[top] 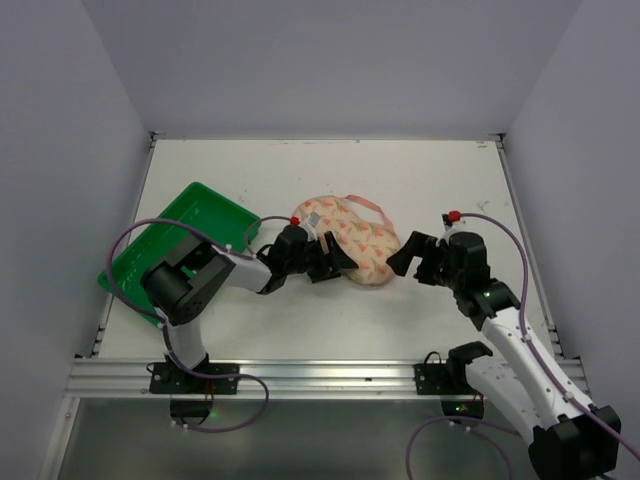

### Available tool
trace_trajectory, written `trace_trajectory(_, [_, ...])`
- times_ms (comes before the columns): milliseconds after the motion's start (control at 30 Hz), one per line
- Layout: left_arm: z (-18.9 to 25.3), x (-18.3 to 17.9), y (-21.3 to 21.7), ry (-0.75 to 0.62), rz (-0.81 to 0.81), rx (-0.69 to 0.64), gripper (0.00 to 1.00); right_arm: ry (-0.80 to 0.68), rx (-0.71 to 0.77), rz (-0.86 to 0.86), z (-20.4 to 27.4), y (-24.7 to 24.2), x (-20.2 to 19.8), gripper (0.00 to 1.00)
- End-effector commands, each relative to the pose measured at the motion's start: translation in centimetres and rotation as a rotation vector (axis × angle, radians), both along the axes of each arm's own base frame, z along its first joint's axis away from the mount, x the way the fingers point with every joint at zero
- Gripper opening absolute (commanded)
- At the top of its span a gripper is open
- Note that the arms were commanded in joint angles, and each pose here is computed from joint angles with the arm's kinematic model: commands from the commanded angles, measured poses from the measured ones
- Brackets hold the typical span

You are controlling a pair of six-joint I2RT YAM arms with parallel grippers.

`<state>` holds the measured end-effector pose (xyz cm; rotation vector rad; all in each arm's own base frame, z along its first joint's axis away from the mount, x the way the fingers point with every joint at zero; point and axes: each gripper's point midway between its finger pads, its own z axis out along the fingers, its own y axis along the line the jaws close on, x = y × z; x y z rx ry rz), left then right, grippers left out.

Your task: Unzip the laundry bag and remove the bra

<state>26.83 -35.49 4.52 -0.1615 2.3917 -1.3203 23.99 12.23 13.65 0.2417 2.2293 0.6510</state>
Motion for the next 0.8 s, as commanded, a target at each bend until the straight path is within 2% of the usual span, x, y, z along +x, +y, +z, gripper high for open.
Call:
trace_trajectory(0, [0.8,0.8,-1.4,-0.050,0.024,-0.061,0.75,-0.083,0.042,0.038,1.4,0.8,0.3,0.99])
trace_trajectory(67, [0.7,0.9,-1.7,-0.054,0.026,-0.068,0.70,-0.072,0.065,0.074,0.8,1.5,-0.1,0.99])
trace_trajectory(167, [1.3,1.2,-2.0,-0.063,0.025,-0.084,0.58,-0.050,0.113,0.125,-0.3,2.9,-0.7,0.96])
trace_trajectory(200, [1.6,1.2,-2.2,-0.061,0.015,-0.093,0.46,-0.045,0.125,0.141,-0.5,3.4,-0.9,0.96])
trace_trajectory(267, [2.2,1.2,-2.5,-0.062,0.009,-0.107,0.33,-0.044,0.140,0.171,-0.9,4.6,-1.3,0.94])
trace_trajectory(300, [2.9,1.2,-2.5,-0.070,0.010,-0.116,0.20,-0.031,0.138,0.179,-1.3,5.0,-1.3,0.94])
trace_trajectory(400, [4.2,1.4,-2.5,-0.073,0.018,-0.123,0.00,0.001,0.121,0.237,-2.1,6.9,-1.8,0.92])
trace_trajectory(567, [6.7,2.1,-3.1,-0.053,0.016,-0.107,0.00,0.004,0.072,0.236,-3.0,7.9,-1.3,0.88])
trace_trajectory(767, [8.1,3.0,-2.9,-0.004,0.035,-0.065,0.00,0.011,0.054,0.261,-3.5,8.8,-0.4,0.78])
